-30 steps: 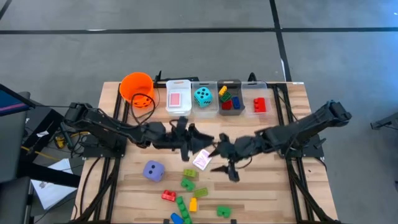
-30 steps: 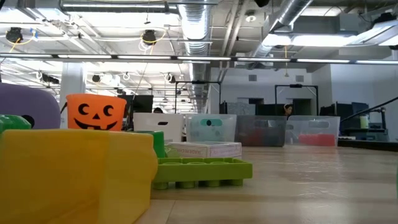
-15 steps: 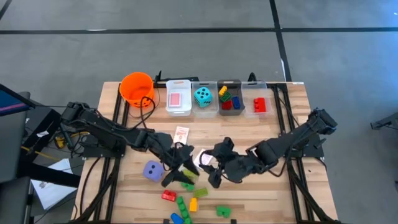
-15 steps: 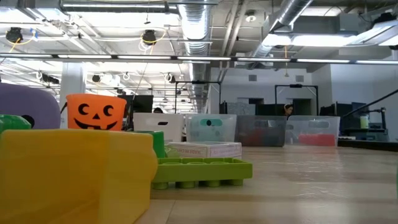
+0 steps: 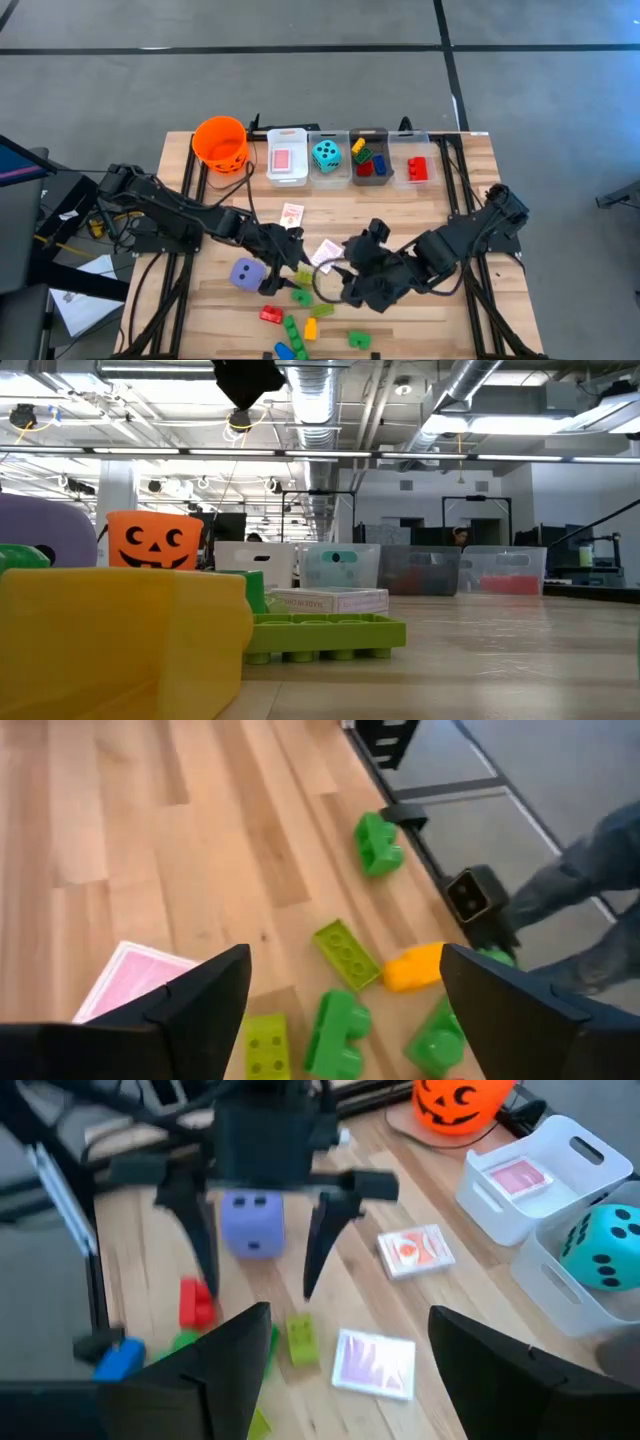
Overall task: Pick & Place Toys
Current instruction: Put the large green game piece into the right transparent bin
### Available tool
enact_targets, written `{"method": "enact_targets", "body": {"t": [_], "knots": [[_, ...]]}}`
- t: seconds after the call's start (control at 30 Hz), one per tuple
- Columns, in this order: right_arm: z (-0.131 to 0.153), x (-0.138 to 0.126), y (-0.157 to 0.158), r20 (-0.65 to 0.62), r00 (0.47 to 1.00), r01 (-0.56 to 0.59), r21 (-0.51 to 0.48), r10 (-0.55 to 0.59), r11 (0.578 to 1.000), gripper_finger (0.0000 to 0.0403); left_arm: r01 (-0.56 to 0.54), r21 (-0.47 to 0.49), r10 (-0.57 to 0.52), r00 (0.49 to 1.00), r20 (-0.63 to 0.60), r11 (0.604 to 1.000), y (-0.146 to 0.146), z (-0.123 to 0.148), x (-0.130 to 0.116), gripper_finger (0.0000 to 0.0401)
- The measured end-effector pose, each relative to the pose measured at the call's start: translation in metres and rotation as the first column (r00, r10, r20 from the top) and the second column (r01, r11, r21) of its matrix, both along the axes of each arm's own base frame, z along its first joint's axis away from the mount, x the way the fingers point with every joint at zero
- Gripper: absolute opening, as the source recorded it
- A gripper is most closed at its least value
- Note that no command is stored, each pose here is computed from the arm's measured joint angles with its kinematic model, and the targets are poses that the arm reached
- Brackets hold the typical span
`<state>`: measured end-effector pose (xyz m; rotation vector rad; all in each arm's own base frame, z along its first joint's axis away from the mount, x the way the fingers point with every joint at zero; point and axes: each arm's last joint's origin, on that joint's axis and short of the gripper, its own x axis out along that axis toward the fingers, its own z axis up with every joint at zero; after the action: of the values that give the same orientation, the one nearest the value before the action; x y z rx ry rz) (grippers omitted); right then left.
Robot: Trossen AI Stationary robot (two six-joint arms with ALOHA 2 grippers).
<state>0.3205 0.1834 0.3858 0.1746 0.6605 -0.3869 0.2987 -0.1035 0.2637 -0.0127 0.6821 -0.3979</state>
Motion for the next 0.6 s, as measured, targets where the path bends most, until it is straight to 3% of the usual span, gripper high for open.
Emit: {"method": "enact_targets", "body": {"t": [0.2,0.6], "knots": [[-0.002,-0.010,0.002,-0.059,0.998,-0.006,-0.015,0.005,1.000,0.0265,-0.019,0.059,0.021,0.999,-0.038,0.998,-0.010,-0.019,0.008,0.0321],[-0.010,-0.017,0.012,-0.088,0.996,0.014,0.005,-0.014,1.000,0.0265,0.062,0.110,-0.040,0.981,-0.189,0.992,-0.043,-0.089,0.026,0.0320]]}}
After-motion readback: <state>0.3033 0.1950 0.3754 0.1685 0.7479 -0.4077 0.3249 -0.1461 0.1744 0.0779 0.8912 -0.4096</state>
